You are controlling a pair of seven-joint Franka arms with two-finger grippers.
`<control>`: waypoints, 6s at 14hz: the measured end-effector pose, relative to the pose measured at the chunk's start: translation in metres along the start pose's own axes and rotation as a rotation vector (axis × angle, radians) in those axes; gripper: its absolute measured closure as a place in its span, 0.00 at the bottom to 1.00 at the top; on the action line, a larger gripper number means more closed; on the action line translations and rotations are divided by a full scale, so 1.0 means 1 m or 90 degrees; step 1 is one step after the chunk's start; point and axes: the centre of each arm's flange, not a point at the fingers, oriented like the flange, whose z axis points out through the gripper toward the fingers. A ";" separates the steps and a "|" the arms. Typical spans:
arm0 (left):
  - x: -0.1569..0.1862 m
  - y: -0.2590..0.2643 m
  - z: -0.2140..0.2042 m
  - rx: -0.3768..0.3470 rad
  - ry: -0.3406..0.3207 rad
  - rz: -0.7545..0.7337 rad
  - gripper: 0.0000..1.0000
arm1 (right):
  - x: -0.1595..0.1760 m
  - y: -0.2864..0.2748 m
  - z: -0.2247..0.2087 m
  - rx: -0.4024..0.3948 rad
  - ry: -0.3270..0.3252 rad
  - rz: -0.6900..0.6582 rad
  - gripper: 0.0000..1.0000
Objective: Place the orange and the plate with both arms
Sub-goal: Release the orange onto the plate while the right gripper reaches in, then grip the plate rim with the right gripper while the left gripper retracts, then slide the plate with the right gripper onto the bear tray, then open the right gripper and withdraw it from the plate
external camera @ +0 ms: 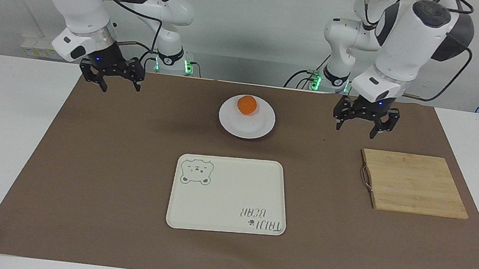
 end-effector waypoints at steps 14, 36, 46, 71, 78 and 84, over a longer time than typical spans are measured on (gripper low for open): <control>-0.061 -0.091 -0.086 0.006 -0.049 0.023 0.00 | -0.032 -0.127 0.183 0.236 -0.092 -0.006 0.00; -0.062 -0.098 -0.085 0.008 -0.050 -0.042 0.00 | -0.087 -0.205 0.332 0.328 -0.133 -0.037 0.80; -0.062 -0.098 -0.085 0.008 -0.050 -0.042 0.00 | -0.083 -0.166 0.329 0.416 -0.132 -0.011 0.90; -0.062 -0.098 -0.085 0.008 -0.050 -0.042 0.00 | 0.111 -0.104 0.272 0.497 0.021 0.147 0.90; -0.062 -0.098 -0.085 0.008 -0.050 -0.042 0.00 | 0.135 -0.097 0.319 0.454 0.011 0.143 0.90; -0.062 -0.098 -0.085 0.008 -0.050 -0.042 0.00 | 0.144 -0.085 0.302 0.447 0.041 0.146 0.56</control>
